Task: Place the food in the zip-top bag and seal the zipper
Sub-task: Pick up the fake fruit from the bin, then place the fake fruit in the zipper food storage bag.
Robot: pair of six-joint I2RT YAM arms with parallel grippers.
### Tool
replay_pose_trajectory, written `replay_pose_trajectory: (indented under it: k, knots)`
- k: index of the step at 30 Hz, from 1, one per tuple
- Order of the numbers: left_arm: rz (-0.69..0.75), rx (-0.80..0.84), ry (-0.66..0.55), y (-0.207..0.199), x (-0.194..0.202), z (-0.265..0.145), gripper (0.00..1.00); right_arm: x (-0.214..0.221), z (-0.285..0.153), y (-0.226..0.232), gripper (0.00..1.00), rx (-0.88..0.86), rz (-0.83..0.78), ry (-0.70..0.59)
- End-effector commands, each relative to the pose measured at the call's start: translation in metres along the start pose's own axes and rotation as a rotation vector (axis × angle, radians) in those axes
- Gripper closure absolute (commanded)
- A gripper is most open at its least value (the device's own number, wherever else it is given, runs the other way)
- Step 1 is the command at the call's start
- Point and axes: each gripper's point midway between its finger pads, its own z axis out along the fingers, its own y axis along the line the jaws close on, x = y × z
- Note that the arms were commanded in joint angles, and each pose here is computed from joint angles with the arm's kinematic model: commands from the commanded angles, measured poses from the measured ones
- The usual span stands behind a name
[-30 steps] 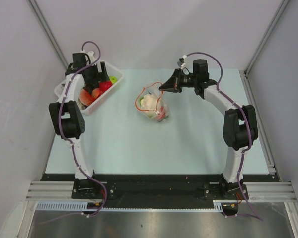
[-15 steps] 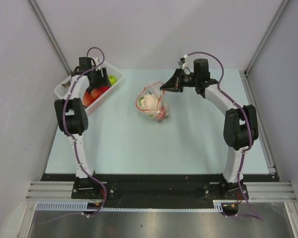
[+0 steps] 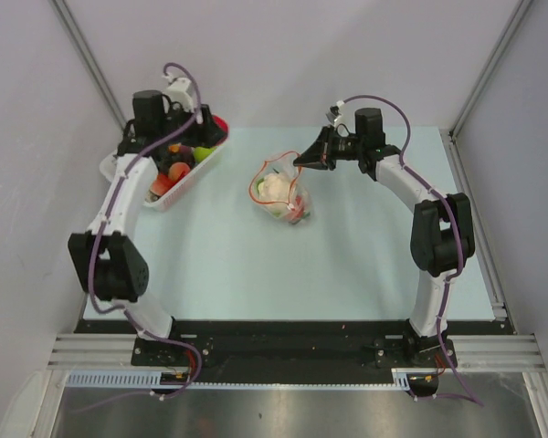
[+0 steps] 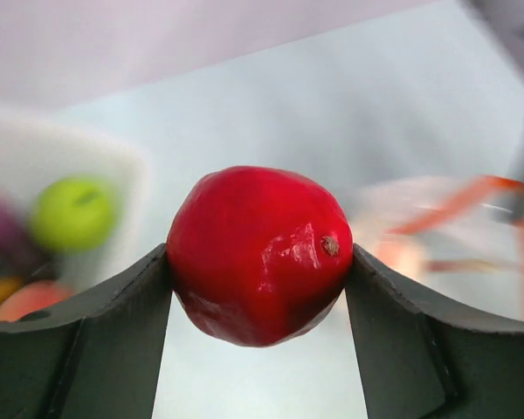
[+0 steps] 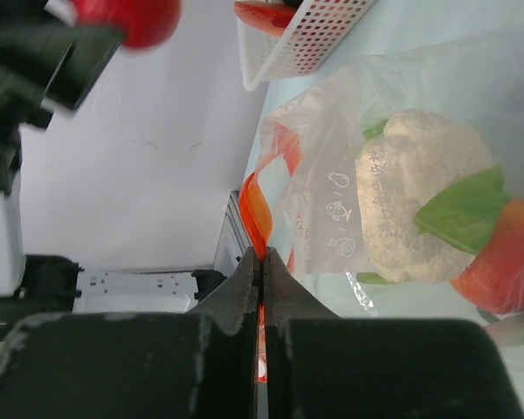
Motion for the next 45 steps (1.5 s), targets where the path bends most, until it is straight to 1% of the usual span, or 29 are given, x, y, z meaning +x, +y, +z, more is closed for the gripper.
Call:
replay_pose_trajectory:
  k: [1,2,3,7,8,9,12,14,16,17,18,20,21,23,25,26,28,29,30,31,32,33,35,36,39,42,45]
  knots:
    - [0.168,0.379,0.059,-0.139,0.048,-0.011,0.59,-0.012,0.001,0.017,1.00,-0.048,-0.053,-0.013]
    - [0.175,0.396,0.069,-0.149,0.057,-0.011,0.60,-0.016,0.001,0.020,1.00,-0.063,-0.068,-0.021]
    - [0.183,0.441,0.099,-0.169,0.076,-0.009,0.60,-0.016,0.001,0.021,1.00,-0.068,-0.067,-0.021]
    - [0.176,0.509,0.167,-0.206,0.107,-0.002,0.59,-0.015,-0.001,0.024,1.00,-0.084,-0.069,-0.014]
    - [0.164,0.526,0.221,-0.213,0.125,0.006,0.59,-0.016,-0.002,0.025,1.00,-0.090,-0.072,-0.013]
    - [0.151,0.534,0.239,-0.217,0.129,0.009,0.59,-0.014,-0.003,0.026,1.00,-0.096,-0.070,-0.006]
    - [0.049,0.546,0.313,-0.222,0.149,0.023,0.56,-0.014,-0.005,0.025,1.00,-0.098,-0.061,-0.005]
    - [0.027,0.553,0.322,-0.224,0.153,0.030,0.54,-0.014,-0.008,0.023,1.00,-0.094,-0.060,-0.011]
    - [-0.012,0.559,0.335,-0.225,0.156,0.037,0.48,-0.014,-0.009,0.022,1.00,-0.093,-0.053,-0.012]
    - [-0.015,0.561,0.321,-0.226,0.154,0.041,0.47,-0.013,-0.009,0.021,1.00,-0.091,-0.051,-0.012]
    - [-0.042,0.565,0.322,-0.228,0.152,0.044,0.43,-0.012,-0.009,0.020,1.00,-0.089,-0.047,-0.011]
    - [-0.070,0.578,0.308,-0.232,0.147,0.050,0.40,-0.012,-0.009,0.020,1.00,-0.094,-0.034,-0.012]
    - [-0.098,0.566,0.313,-0.232,0.147,0.056,0.36,-0.011,-0.009,0.018,1.00,-0.092,-0.026,-0.014]
    - [-0.095,0.539,0.301,-0.233,0.143,0.064,0.34,-0.011,-0.008,0.018,1.00,-0.095,-0.011,-0.015]
    - [-0.080,0.482,0.302,-0.230,0.146,0.073,0.28,-0.011,-0.008,0.019,1.00,-0.099,-0.004,-0.016]
    - [-0.046,0.480,0.284,-0.232,0.138,0.075,0.22,-0.011,-0.009,0.019,1.00,-0.102,0.000,-0.016]
    - [-0.014,0.468,0.294,-0.234,0.137,0.072,0.14,-0.013,-0.009,0.020,1.00,-0.109,0.007,-0.018]
    - [0.009,0.467,0.287,-0.233,0.135,0.068,0.03,-0.014,-0.010,0.020,1.00,-0.111,0.008,-0.019]
    - [0.021,0.458,0.278,-0.231,0.132,0.065,0.00,-0.016,-0.011,0.022,1.00,-0.116,0.000,-0.023]
    - [0.027,0.461,0.265,-0.226,0.122,0.053,0.00,-0.016,-0.012,0.023,1.00,-0.119,0.001,-0.023]
    - [0.013,0.459,0.276,-0.219,0.126,0.047,0.00,-0.019,-0.014,0.023,1.00,-0.118,-0.002,-0.030]
    - [-0.020,0.434,0.262,-0.201,0.118,0.041,0.00,-0.019,-0.016,0.023,1.00,-0.118,-0.002,-0.032]
    - [-0.079,0.426,0.250,-0.189,0.111,0.022,0.00,-0.020,-0.018,0.024,1.00,-0.119,-0.001,-0.034]
    - [-0.101,0.392,0.238,-0.173,0.107,0.016,0.00,-0.021,-0.019,0.024,1.00,-0.121,-0.003,-0.037]
    - [-0.122,0.305,0.206,-0.150,0.103,0.000,0.02,-0.021,-0.020,0.024,1.00,-0.124,-0.003,-0.041]
    - [-0.122,0.230,0.218,-0.136,0.120,-0.003,0.05,-0.022,-0.018,0.023,1.00,-0.129,0.005,-0.042]
    - [-0.182,0.218,0.288,-0.135,0.144,0.007,0.15,-0.023,-0.017,0.023,1.00,-0.132,0.005,-0.040]
